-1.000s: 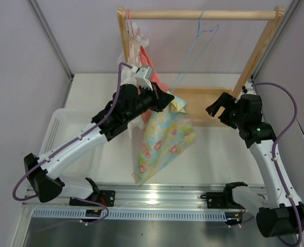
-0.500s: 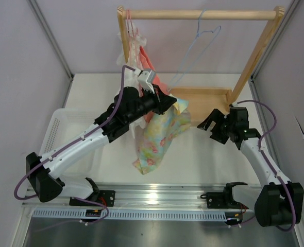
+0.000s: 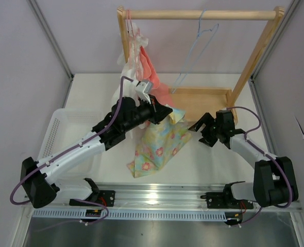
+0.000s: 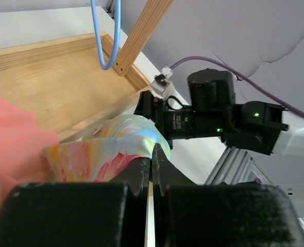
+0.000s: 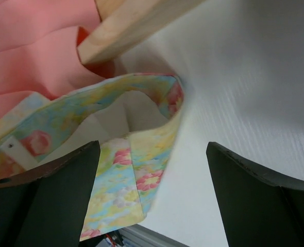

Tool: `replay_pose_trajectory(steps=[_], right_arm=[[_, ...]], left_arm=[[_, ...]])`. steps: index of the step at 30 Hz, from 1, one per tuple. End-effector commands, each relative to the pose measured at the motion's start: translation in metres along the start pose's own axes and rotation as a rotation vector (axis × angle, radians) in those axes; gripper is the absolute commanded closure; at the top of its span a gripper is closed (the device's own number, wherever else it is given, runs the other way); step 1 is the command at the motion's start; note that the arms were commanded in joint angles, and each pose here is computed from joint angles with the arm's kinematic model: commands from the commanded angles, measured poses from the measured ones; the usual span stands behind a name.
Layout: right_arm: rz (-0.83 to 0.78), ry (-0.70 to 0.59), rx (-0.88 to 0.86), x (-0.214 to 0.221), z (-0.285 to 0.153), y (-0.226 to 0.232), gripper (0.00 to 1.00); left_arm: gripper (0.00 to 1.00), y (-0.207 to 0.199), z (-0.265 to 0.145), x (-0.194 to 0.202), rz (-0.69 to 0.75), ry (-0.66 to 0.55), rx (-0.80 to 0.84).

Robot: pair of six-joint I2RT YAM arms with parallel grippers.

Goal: Place the skirt on the hanger

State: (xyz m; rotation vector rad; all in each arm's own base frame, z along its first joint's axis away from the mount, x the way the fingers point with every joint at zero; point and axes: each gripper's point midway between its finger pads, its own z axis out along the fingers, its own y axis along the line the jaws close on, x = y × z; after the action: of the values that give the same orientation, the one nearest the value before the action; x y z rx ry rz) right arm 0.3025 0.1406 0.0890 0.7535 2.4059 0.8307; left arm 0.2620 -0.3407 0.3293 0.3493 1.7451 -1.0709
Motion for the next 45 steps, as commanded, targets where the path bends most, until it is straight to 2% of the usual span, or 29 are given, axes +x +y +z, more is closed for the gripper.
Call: replay_pose_trajectory(steps=[1, 10, 15, 19, 23, 28, 34, 36, 37, 40, 45], right_arm=[[0.024, -0.023, -0.028, 0.001, 0.011, 0.009, 0.09], [0.08, 0.006, 0.014, 0.013, 0.033, -0.008, 0.13], [0.103, -0.033, 0.021, 0.003, 0.028, -0.013, 0.13], [0.128, -0.047, 0.023, -0.004, 0.028, -0.018, 0.13], [0.149, -0.028, 0.01, -0.001, 0.032, -0.015, 0.13], [0.098, 0.001, -0.022, 0.007, 0.04, 0.003, 0.15], [0.075, 0.035, -0.006, 0.033, 0.042, 0.005, 0.29], [0.089, 0.026, 0.0, 0.033, 0.041, 0.002, 0.35], [0.091, 0.026, 0.002, 0.032, 0.041, 0.001, 0.42], [0.11, 0.026, -0.014, 0.027, 0.039, 0.005, 0.51], [0.114, 0.052, -0.086, 0.023, 0.03, 0.028, 0.51]], left_arm=[[1.0, -0.018, -0.011, -0.03, 0.03, -0.108, 0.061], [1.0, -0.027, -0.012, -0.03, 0.037, -0.107, 0.109], [1.0, -0.015, -0.015, -0.027, 0.051, -0.091, 0.045], [1.0, -0.016, -0.019, -0.02, 0.056, -0.083, 0.065], [1.0, -0.02, -0.02, -0.018, 0.044, -0.082, 0.089], [1.0, -0.021, -0.017, -0.019, 0.045, -0.085, 0.096], [1.0, -0.019, -0.012, -0.025, 0.046, -0.107, 0.082], [1.0, -0.018, -0.011, -0.025, 0.046, -0.108, 0.077], [1.0, -0.019, -0.011, -0.026, 0.043, -0.112, 0.078], [1.0, -0.018, -0.011, -0.029, 0.04, -0.125, 0.071], [1.0, -0.014, -0.013, -0.029, 0.043, -0.138, 0.054]])
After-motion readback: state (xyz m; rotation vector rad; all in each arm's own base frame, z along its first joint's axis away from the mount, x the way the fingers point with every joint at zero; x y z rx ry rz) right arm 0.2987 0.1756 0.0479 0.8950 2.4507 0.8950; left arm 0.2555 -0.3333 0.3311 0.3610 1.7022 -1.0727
